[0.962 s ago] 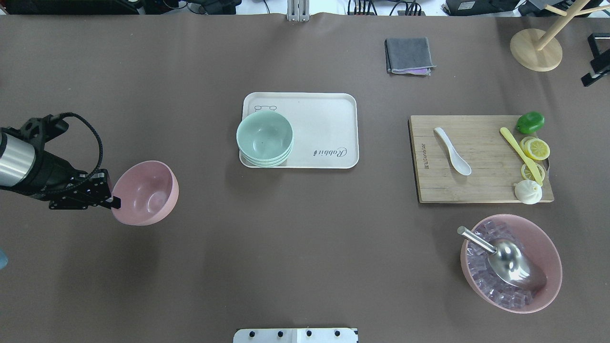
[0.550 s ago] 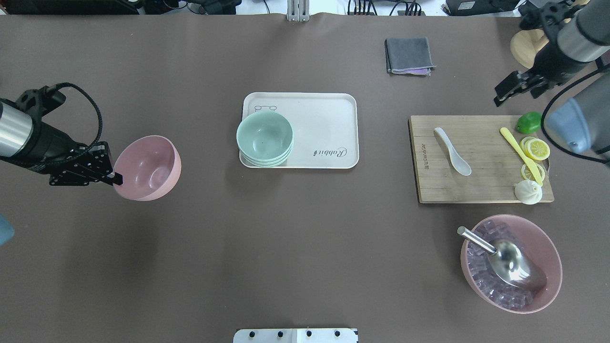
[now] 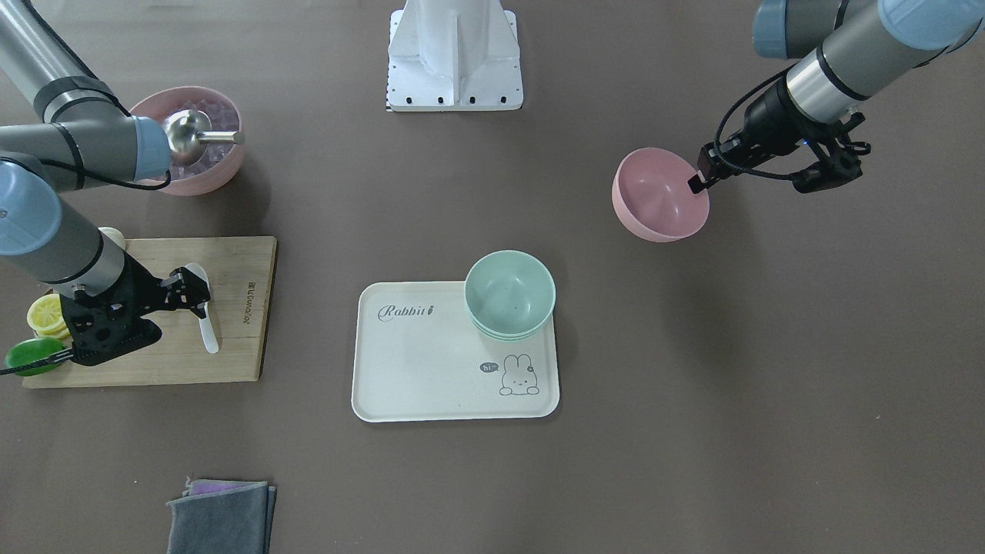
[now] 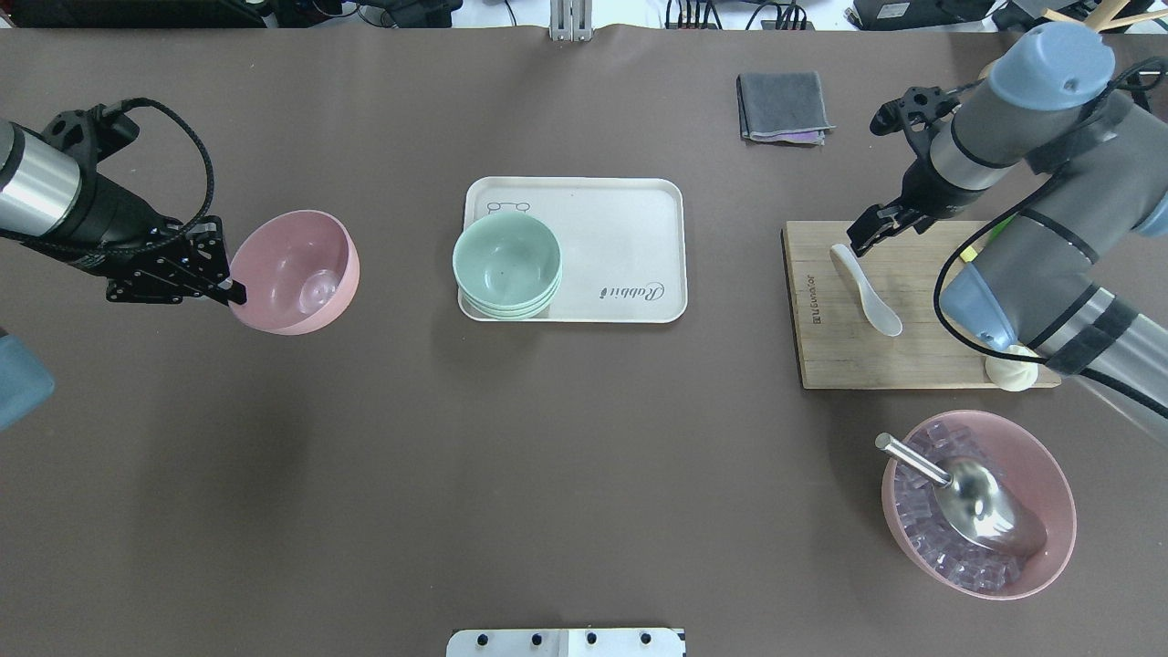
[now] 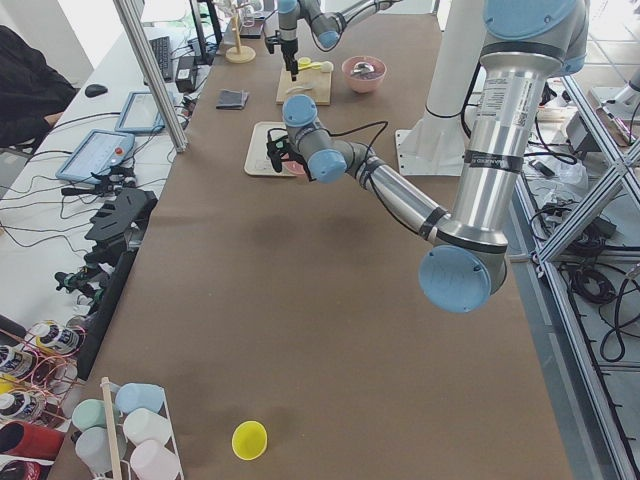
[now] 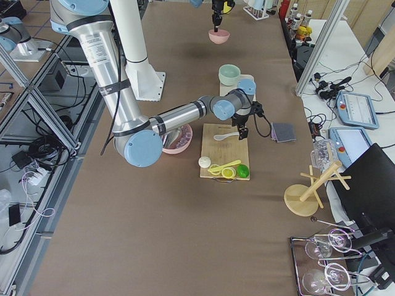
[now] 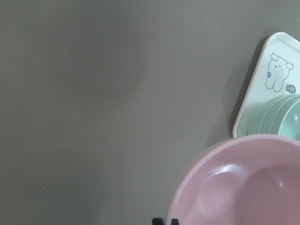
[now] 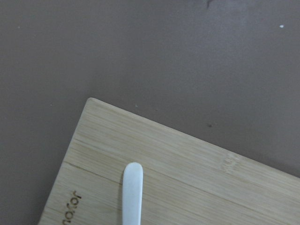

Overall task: Stack pink bowl on green and place spoon
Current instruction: 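Carry the pink bowl toward the tray while the right gripper grasps the white spoon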

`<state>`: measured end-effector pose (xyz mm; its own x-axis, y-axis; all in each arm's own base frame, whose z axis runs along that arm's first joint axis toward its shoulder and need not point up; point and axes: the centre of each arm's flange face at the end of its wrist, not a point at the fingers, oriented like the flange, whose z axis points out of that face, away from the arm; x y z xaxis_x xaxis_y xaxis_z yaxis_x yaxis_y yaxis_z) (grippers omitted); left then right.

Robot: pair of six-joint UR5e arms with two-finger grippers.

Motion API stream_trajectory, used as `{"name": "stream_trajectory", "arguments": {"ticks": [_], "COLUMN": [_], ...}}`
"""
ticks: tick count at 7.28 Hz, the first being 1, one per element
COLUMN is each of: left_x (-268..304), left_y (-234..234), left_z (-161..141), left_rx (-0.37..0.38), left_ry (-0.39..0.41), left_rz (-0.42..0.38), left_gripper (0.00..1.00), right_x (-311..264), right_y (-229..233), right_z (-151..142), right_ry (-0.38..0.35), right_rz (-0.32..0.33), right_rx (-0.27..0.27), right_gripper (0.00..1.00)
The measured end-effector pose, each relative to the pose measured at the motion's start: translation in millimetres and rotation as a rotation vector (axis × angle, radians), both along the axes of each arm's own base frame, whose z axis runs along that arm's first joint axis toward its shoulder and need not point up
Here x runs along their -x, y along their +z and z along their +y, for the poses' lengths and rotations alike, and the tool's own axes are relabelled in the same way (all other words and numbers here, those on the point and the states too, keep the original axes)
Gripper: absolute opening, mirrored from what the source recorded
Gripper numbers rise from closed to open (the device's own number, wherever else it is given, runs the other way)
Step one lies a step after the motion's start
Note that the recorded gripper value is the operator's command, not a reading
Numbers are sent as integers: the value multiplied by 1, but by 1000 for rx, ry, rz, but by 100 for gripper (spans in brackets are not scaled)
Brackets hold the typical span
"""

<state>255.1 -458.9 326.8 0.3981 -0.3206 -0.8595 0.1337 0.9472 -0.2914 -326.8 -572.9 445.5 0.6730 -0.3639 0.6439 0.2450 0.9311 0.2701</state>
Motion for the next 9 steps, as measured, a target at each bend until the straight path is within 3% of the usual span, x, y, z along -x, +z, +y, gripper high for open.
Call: {"name": "stream_trajectory", "arguments": {"ticks": [1,2,6,7,9], "left_x": [-1,-1,1,2,2], "left_y": [-2,-2,-3,-3,-3], "left_z": [-3,-5,-9,-9,-9], "left_rx": [-1,-1,2,2,4], "left_ry": [-2,-4,-7,-7,-5], "left_rz": [0,0,2,3,6], "left_gripper": [0,0,0,0,0], "right_x": [13,20,34,38,44], "right_y": [3,5,7,7,9], "right_z": [4,6,14,15,17], "right_ry": [-2,-3,-13,-19,-25], "right_rz": [12,17,21,23,26], "right_rx": [7,13,26,27,29], "right_gripper": [70,64,53,38,0]}}
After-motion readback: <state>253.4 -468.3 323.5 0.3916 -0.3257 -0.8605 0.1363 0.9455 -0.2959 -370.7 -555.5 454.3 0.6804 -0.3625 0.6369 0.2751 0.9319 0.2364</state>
